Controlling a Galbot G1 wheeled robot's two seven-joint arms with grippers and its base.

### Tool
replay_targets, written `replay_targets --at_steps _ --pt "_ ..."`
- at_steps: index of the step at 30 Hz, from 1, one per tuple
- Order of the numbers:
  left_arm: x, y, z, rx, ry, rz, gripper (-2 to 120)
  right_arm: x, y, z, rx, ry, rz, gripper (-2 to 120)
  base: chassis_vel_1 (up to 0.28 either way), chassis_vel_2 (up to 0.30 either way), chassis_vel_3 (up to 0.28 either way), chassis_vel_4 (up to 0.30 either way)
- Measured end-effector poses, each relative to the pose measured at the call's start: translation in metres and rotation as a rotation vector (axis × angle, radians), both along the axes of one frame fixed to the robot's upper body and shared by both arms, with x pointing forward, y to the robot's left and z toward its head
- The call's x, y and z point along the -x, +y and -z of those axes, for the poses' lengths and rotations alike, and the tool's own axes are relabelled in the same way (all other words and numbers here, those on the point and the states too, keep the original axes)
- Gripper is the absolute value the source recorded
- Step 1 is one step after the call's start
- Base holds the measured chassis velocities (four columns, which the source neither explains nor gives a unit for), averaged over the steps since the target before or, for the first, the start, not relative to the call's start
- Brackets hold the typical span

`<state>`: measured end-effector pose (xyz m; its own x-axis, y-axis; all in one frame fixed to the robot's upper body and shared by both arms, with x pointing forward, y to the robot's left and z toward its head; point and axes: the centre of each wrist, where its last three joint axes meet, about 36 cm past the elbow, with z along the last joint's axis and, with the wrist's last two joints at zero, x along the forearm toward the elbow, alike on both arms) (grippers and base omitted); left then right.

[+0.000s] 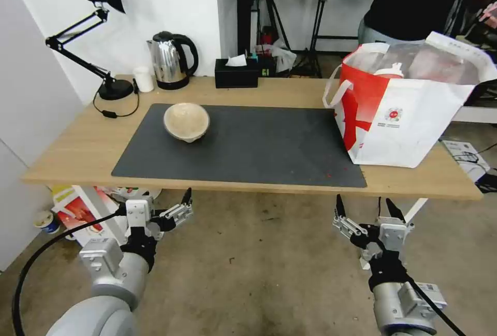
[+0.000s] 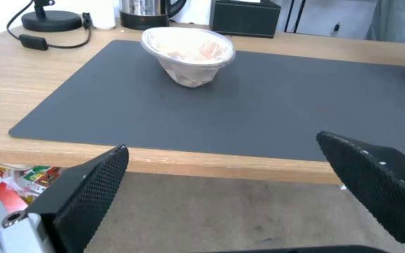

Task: Pick up the trash from the table and place it into the takeout bag.

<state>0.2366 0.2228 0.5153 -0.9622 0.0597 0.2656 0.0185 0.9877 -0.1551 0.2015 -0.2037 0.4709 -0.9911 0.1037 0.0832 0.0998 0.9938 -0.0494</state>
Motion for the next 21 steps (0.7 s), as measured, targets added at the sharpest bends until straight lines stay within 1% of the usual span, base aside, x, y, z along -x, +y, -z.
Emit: replay_targets --at_steps 21 --pt "0.0001 0.0005 0.0000 -0.003 0.000 0.001 100 -0.0027 -0.0017 0.0079 0.013 0.008 -0.010 100 0.000 0.000 0.000 0.000"
